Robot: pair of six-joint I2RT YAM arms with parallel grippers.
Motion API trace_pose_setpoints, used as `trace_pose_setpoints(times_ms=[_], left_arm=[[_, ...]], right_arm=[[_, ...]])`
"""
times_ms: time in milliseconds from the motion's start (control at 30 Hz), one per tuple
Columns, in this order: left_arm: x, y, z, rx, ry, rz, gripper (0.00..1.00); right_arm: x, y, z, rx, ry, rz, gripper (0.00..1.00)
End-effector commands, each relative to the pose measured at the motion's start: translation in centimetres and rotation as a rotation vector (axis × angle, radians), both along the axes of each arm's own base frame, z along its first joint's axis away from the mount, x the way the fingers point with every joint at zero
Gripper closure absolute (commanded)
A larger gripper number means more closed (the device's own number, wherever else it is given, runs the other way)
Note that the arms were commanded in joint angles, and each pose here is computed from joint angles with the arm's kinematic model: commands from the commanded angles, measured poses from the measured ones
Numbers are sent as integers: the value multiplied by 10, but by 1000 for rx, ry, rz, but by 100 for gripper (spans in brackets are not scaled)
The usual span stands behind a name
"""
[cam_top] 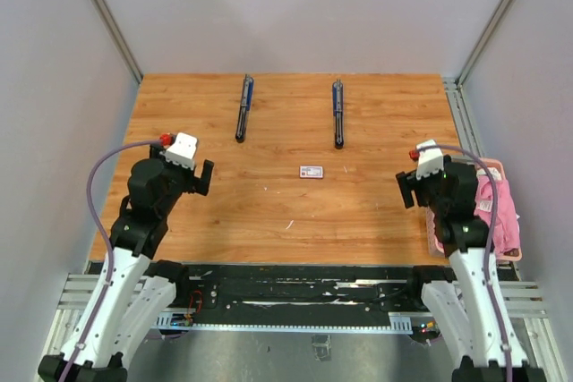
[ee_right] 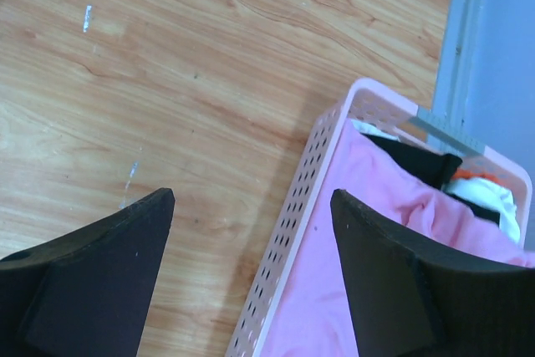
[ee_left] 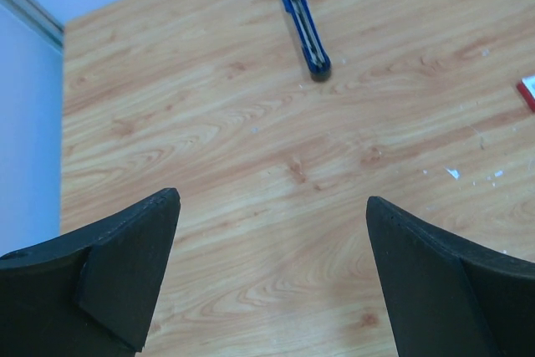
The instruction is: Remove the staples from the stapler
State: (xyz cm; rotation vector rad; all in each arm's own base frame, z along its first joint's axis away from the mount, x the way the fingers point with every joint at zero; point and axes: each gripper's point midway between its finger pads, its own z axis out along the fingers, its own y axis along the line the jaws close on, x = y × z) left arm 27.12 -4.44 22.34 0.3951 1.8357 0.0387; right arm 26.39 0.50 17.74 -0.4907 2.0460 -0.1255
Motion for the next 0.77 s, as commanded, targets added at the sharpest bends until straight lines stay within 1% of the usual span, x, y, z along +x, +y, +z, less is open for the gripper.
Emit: trace_pose_setpoints(times_ms=[0,33,100,200,367,533,600,733], left_arm=[[-5,18,49,-33,-197,94,2],[-9,18,53,-31,-215,87,2],[-18,18,58,-34,-235,71,2],[-28,18,63,-45,-258,65,2],[-33,28,80,-49,-331,109,2],[-37,29,92,-73,-381,114,2],[-40,34,98,-78,-407,138,2],[-39,40,103,-86,-425,179,2]], right_arm=[[-17,-17,4,-29,-165,-86,22],[-17,-19,12,-23,-232,-105,22],[-24,-26,20,-14,-306,-154,22],[-32,-34,21,-20,-343,-204,20],[-36,-33,12,-26,-320,-195,19],[-35,-36,7,-27,-294,-215,19],[-34,-36,4,-29,-288,-218,20],[-34,-37,5,-34,-289,-220,19]])
